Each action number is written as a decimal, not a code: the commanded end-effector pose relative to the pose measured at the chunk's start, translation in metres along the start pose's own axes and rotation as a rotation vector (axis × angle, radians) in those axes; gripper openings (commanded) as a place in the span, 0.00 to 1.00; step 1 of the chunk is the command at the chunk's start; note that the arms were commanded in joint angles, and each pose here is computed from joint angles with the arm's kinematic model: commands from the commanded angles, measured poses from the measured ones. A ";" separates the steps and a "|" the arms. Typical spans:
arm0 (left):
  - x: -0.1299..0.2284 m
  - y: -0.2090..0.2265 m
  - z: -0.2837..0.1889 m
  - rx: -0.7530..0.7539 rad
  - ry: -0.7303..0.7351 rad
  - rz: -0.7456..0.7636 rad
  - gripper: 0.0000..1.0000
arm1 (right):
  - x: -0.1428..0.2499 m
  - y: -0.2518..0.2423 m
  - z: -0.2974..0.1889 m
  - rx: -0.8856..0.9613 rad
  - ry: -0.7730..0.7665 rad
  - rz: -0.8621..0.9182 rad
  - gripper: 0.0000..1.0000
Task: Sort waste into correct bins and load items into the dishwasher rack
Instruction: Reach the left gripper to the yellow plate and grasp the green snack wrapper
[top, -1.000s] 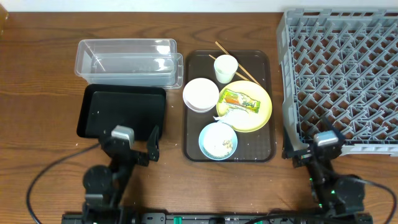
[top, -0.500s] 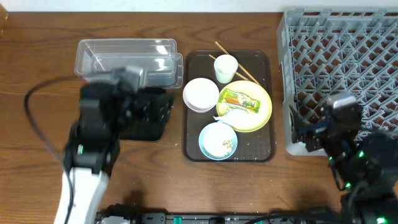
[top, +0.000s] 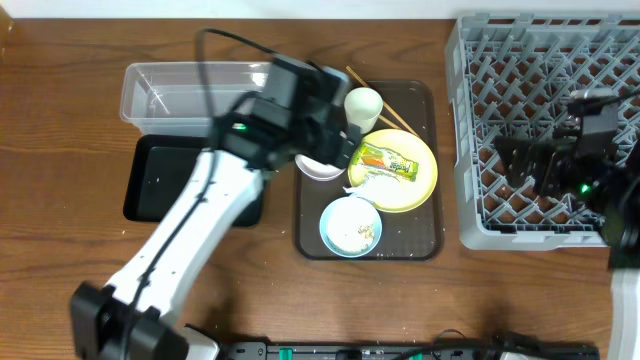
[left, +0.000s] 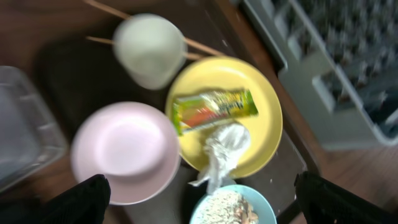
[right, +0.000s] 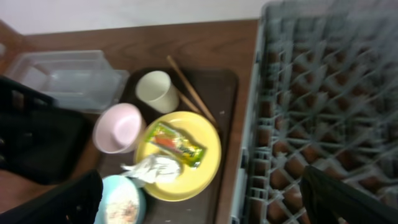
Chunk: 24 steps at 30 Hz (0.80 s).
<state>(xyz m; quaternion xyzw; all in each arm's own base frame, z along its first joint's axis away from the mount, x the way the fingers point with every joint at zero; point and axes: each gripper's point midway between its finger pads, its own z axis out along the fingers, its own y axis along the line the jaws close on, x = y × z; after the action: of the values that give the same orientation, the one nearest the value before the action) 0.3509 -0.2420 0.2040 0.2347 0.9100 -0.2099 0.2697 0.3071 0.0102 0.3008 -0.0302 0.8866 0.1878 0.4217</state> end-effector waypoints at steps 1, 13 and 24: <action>0.005 -0.022 0.018 -0.005 0.040 0.138 0.97 | -0.006 0.007 0.005 -0.150 0.003 0.072 0.99; 0.027 -0.066 0.089 0.089 0.116 0.178 0.97 | 0.008 -0.010 0.022 -0.131 0.081 0.112 0.99; 0.067 -0.016 0.144 -0.146 0.243 0.020 0.95 | 0.018 -0.022 0.022 -0.051 0.125 0.128 0.98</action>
<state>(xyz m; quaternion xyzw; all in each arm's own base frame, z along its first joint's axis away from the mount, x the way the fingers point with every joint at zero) 0.3410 -0.3091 0.0611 0.2661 0.9404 -0.1276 0.1689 0.3148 0.0063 0.2596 0.0064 0.9070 0.2504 0.3386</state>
